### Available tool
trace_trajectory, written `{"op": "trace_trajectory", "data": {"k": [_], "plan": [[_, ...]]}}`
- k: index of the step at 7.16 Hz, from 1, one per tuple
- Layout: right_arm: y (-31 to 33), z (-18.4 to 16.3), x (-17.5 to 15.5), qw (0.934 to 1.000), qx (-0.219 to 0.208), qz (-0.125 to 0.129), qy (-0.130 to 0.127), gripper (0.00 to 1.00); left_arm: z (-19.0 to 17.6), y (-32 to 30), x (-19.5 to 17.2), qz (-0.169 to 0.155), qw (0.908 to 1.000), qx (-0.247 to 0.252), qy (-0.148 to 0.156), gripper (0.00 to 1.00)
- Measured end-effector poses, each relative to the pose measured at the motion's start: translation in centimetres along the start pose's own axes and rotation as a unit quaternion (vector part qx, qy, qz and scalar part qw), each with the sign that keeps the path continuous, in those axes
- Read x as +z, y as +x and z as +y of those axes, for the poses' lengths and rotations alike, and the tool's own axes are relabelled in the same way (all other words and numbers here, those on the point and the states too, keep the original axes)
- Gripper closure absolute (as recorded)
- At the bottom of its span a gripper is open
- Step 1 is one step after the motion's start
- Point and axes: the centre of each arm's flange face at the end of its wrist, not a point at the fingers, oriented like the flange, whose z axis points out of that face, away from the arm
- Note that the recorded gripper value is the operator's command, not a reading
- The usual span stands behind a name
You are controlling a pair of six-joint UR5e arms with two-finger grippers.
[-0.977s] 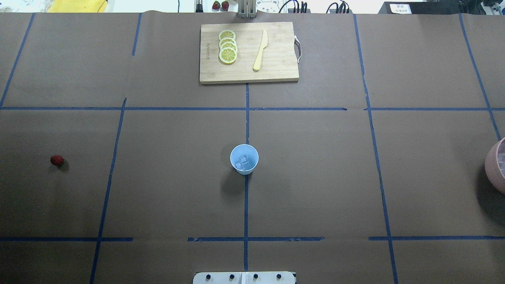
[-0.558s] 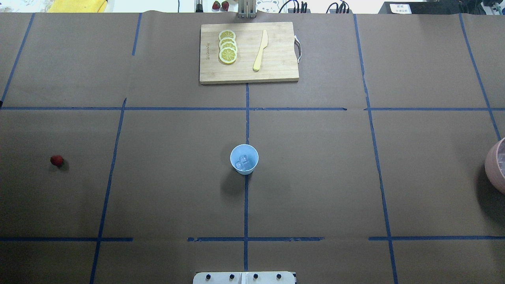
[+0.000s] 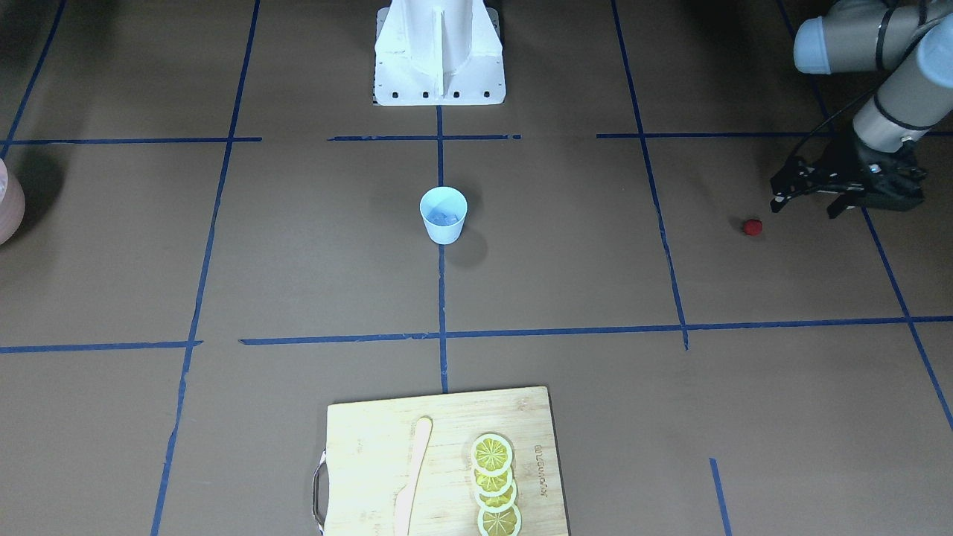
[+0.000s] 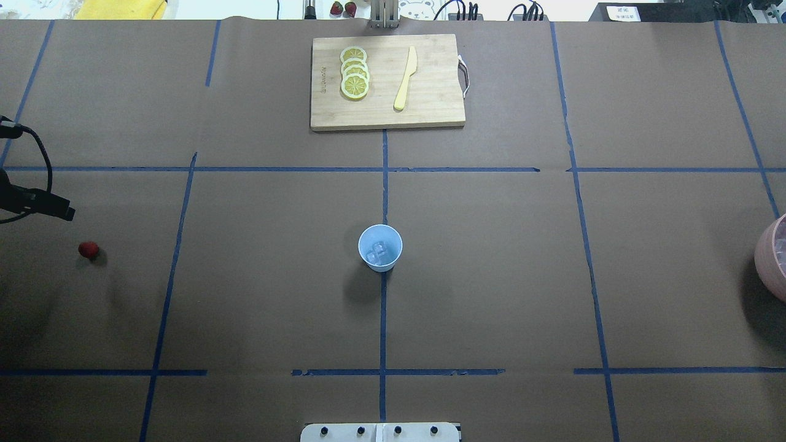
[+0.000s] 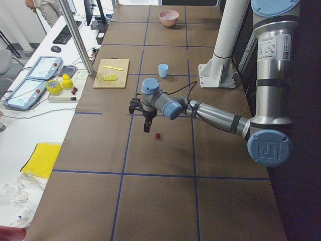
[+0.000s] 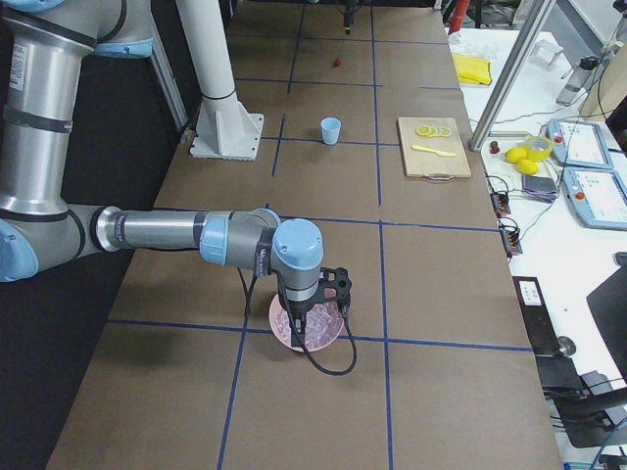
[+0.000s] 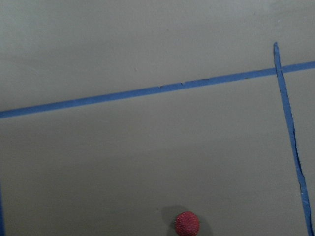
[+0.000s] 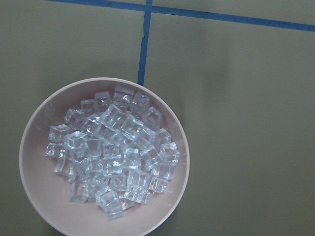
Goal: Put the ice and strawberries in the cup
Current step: 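Lower the left gripper onto the red strawberry and grasp it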
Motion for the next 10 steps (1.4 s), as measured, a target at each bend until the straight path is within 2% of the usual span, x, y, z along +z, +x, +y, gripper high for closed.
{"op": "trace_trajectory", "data": {"k": [3,8,9,10], "plan": [[0.0,0.0,0.0,1.0000,0.000,0.000,0.000,0.01,1.3,-1.4,5.1,0.006,1.0000,-0.002,0.004,0.00],[0.1,0.0,0.1,1.0000,0.000,0.000,-0.001,0.01,3.1,1.2,7.9,0.005,0.9999,-0.002,-0.015,0.00],[0.1,0.1,0.1,1.0000,0.000,0.000,-0.001,0.01,3.1,1.3,8.0,0.007,0.9998,-0.003,-0.017,0.11],[0.1,0.1,0.1,1.0000,0.001,0.000,-0.001,0.01,3.2,1.4,8.0,0.007,0.9998,-0.005,-0.017,0.41]]}}
